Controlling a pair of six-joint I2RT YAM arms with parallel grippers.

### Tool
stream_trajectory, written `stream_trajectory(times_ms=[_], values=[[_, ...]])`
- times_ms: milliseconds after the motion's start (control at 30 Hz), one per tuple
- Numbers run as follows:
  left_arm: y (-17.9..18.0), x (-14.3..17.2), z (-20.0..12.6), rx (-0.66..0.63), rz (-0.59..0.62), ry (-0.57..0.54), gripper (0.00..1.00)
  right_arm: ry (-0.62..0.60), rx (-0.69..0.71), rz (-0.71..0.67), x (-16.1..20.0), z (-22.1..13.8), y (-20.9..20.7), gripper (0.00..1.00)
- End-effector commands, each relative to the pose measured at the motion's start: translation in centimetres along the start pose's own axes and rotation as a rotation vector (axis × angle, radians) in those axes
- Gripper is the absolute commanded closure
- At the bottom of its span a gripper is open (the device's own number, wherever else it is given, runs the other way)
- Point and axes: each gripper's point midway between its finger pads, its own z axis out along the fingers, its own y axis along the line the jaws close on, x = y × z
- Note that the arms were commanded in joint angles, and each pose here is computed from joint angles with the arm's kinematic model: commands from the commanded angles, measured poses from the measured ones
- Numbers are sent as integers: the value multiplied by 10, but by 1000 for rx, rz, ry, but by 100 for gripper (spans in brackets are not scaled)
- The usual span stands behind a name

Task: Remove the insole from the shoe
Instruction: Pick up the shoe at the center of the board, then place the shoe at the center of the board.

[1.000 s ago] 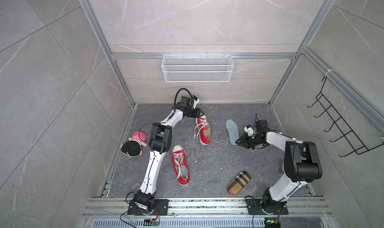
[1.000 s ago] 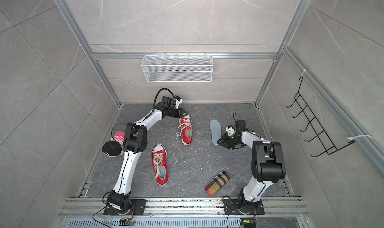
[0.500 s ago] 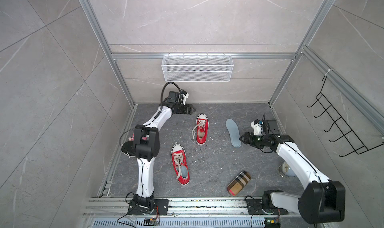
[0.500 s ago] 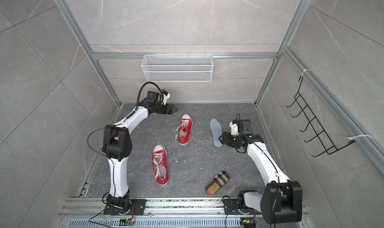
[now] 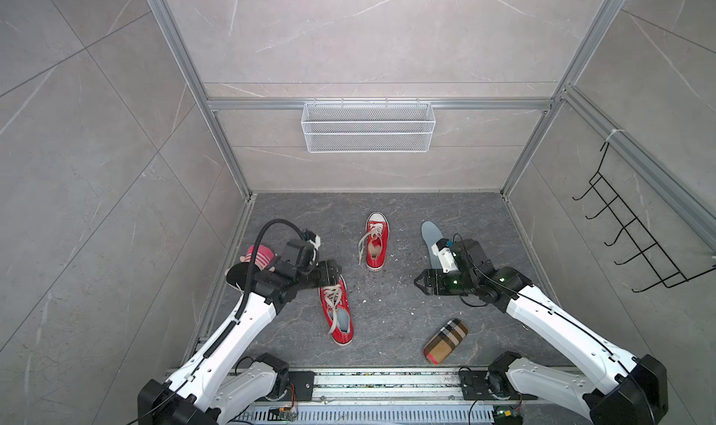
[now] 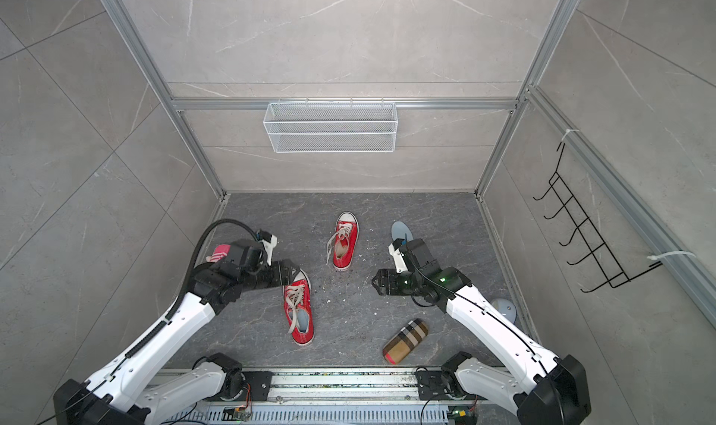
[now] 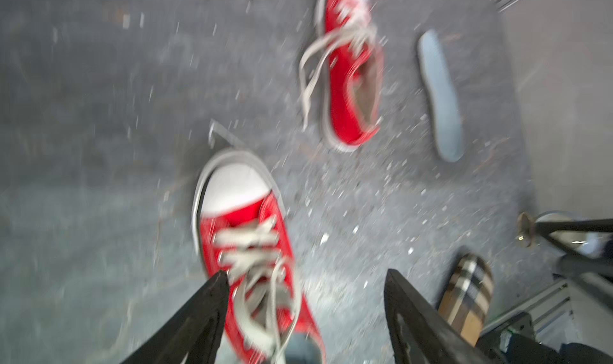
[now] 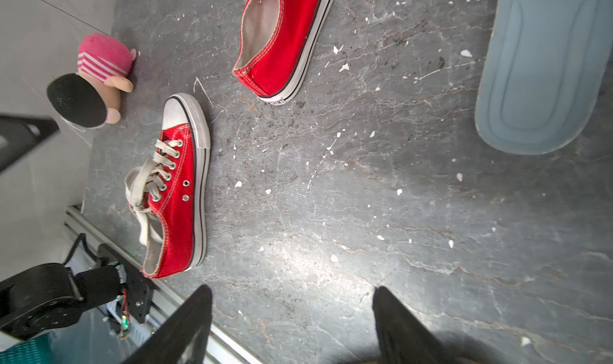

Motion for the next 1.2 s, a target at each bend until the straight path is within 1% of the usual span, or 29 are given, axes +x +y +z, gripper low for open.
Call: stream_trajectory(times_ms=[0, 167, 267, 333, 400, 433, 500, 567, 600, 633, 700, 767, 900, 967, 1167], values=[[22, 40, -1, -90, -143, 91, 24, -21, 41, 5, -1, 4, -8, 20], [15, 66, 20, -72, -127, 177, 22, 0, 51, 0, 3, 13, -12, 19], [11, 67, 39, -46, -139, 189, 22, -2, 51, -2, 4, 13, -13, 19], [6, 63, 49, -30, -139, 183, 26, 0, 61, -3, 6, 12, -15, 19], [6, 58, 55, -51, -125, 178, 34, 2, 66, -3, 7, 12, -17, 18], [6, 55, 57, -67, -108, 179, 41, 4, 69, -2, 8, 12, -18, 18], [3, 53, 61, -69, -84, 184, 60, 9, 69, -3, 10, 12, -19, 19], [-5, 51, 63, -44, -67, 188, 86, 11, 69, -2, 11, 12, -19, 19], [-11, 51, 61, -29, -55, 189, 96, 12, 69, -5, 12, 12, -19, 19], [-17, 50, 59, -16, -42, 185, 100, 11, 69, -6, 12, 12, -19, 18], [-31, 49, 53, 17, -20, 176, 100, 10, 65, -10, 12, 10, -18, 18], [-53, 50, 47, 80, 4, 180, 100, 14, 51, -13, 13, 10, -15, 19], [-88, 59, 46, 150, 58, 201, 100, 21, 42, -6, 15, 11, -14, 19], [-100, 63, 51, 173, 71, 204, 100, 19, 44, 0, 16, 12, -15, 19], [-124, 65, 86, 198, 71, 202, 100, 25, 46, 11, 20, 13, -17, 19]])
